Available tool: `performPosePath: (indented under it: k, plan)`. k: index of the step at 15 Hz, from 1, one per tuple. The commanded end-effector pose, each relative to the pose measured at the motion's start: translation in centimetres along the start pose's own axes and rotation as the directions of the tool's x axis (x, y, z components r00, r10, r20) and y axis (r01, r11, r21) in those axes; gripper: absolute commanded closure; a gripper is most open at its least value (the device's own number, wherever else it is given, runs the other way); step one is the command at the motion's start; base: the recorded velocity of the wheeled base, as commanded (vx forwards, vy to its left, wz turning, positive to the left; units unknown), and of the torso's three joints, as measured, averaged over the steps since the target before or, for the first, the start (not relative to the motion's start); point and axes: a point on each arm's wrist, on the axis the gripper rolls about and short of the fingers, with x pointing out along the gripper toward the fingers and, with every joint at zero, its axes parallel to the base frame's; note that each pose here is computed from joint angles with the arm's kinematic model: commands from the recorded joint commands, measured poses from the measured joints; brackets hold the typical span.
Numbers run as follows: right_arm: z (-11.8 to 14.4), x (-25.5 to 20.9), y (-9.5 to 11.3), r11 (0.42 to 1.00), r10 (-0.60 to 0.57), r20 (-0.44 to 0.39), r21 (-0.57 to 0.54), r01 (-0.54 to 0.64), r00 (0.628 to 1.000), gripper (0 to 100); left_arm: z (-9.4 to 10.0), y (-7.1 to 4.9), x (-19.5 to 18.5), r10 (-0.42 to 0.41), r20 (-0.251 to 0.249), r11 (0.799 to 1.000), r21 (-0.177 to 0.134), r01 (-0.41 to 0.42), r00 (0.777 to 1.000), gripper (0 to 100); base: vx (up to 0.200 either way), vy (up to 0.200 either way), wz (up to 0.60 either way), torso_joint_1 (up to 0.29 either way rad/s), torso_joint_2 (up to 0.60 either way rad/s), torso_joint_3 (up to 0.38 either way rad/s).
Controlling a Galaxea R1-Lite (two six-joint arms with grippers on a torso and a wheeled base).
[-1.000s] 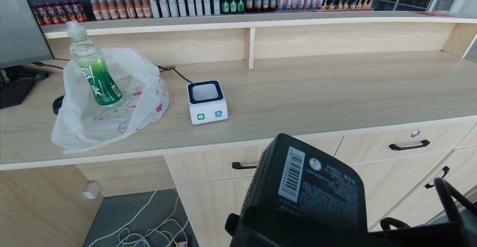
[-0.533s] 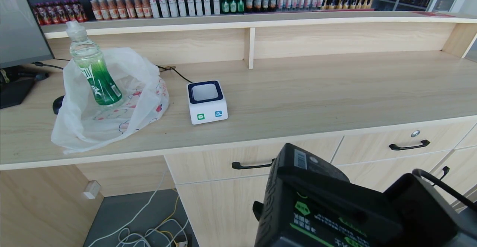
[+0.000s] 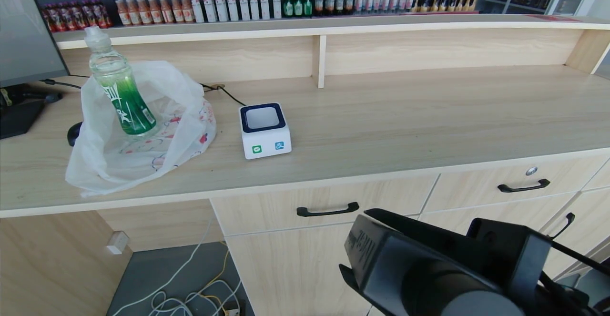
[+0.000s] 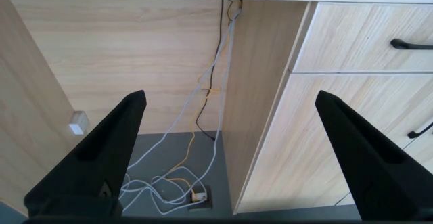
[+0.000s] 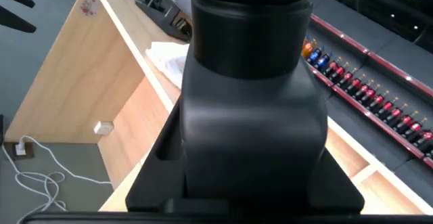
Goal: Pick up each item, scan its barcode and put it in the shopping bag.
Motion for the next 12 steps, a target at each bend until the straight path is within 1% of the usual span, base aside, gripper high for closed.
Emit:
performPosePath:
  k: [1, 2, 3, 4, 5, 7, 8, 9, 10, 11, 12]
  plan:
    - [-0.5, 0.1, -0.3, 1.0, 0.012, 0.006, 0.01, -0.012, 1.0, 100, 0.0, 0.0, 0.0, 0.0, 0.001, 1.0, 0.0, 0.0, 1.0, 0, 0.0, 0.0, 0.0, 0.0, 0.0, 0.0]
    - [-0.7, 0.2, -0.7, 1.0, 0.012, 0.012, 0.004, -0.012, 1.0, 100, 0.0, 0.0, 0.0, 0.0, 0.001, 1.0, 0.0, 0.0, 1.0, 0, 0.0, 0.0, 0.0, 0.0, 0.0, 0.0]
    - [-1.2, 0.3, -1.2, 0.999, 0.035, 0.015, 0.014, -0.035, 0.999, 100, 0.0, 0.0, 0.0, 0.0, 0.001, 1.0, 0.0, 0.0, 1.0, 0, 0.0, 0.0, 0.0, 0.0, 0.0, 0.0]
    - [-1.2, 0.2, -1.2, 0.997, 0.057, 0.02, 0.045, -0.058, 0.998, 100, 0.0, 0.0, 0.0, 0.0, 0.001, 1.0, 0.0, 0.0, 1.0, 0, 0.0, 0.0, 0.0, 0.0, 0.0, 0.0]
    - [-1.4, 0.2, -1.0, 0.986, 0.115, 0.034, 0.115, -0.118, 0.993, 100, 0.0, 0.0, 0.0, 0.0, 0.001, 1.0, 0.0, 0.0, 1.0, 0, 0.0, 0.0, 0.0, 0.0, 0.0, 0.0]
    - [-1.4, 0.4, -1.4, 0.986, 0.1, 0.038, 0.133, -0.104, 0.994, 100, 0.0, 0.0, 0.0, 0.0, 0.001, 1.0, 0.0, 0.0, 1.0, 0, 0.0, 0.0, 0.0, 0.0, 0.0, 0.0]
    - [-1.8, 0.3, -2.1, 0.981, 0.063, 0.01, 0.184, -0.064, 0.998, 100, 0.0, 0.0, 0.0, 0.0, 0.001, 1.0, 0.0, 0.0, 1.0, 0, 0.0, 0.0, 0.0, 0.0, 0.0, 0.0]
    - [-2.0, 0.4, -3.0, 0.952, -0.026, -0.023, 0.304, 0.032, 0.999, 100, 0.0, 0.0, 0.0, 0.0, 0.001, 1.0, 0.0, 0.0, 1.0, 0, 0.0, 0.0, 0.0, 0.0, 0.0, 0.0]
    - [-2.0, 0.3, -3.5, 0.92, -0.099, -0.058, 0.376, 0.114, 0.993, 100, 0.0, 0.0, 0.0, 0.0, 0.001, 1.0, 0.0, 0.0, 1.0, 0, 0.0, 0.0, 0.0, 0.0, 0.0, 0.0]
    - [-2.2, 0.3, -3.8, 0.865, -0.171, -0.107, 0.46, 0.201, 0.979, 100, 0.0, 0.0, 0.0, 0.0, 0.001, 1.0, 0.0, 0.0, 1.0, 0, 0.0, 0.0, 0.0, 0.0, 0.0, 0.0]
    - [-2.3, 0.3, -3.9, 0.829, -0.199, -0.134, 0.505, 0.239, 0.971, 100, 0.0, 0.0, 0.0, 0.0, 0.001, 1.0, 0.0, 0.0, 1.0, 0, 0.0, 0.0, 0.0, 0.0, 0.0, 0.0]
